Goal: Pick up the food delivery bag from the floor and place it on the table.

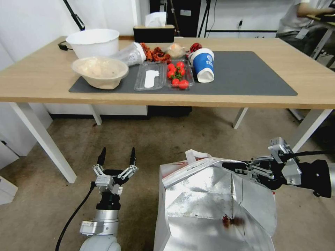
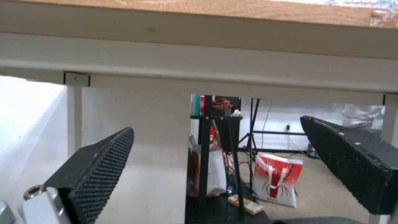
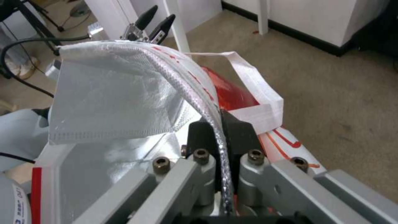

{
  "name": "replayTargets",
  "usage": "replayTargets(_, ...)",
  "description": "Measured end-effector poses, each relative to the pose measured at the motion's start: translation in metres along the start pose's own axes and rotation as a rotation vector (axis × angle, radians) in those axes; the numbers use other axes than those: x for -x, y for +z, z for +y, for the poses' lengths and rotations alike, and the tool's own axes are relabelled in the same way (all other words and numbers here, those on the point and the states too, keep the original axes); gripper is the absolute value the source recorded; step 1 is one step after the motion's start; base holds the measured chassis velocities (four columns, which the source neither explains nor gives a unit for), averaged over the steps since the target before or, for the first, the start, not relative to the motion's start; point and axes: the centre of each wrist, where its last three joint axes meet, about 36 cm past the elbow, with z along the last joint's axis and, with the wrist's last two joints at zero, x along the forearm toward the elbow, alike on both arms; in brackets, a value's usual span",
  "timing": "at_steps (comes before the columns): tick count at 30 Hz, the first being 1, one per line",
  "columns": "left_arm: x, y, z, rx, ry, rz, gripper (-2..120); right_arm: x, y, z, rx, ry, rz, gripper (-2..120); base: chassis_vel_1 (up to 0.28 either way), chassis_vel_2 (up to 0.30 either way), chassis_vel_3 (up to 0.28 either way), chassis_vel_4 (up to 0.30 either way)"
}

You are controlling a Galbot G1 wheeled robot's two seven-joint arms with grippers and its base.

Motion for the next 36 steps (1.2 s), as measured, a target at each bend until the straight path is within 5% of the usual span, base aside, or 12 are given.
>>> replayTargets(36, -0.0003, -0.0021, -0.0011, -0.003, 0.001, 0.0, 100, 0.0013, -0.0031, 0.0005, -0.014, -0.003, 0.003, 0, 0.0, 0.0, 0.0, 0.0)
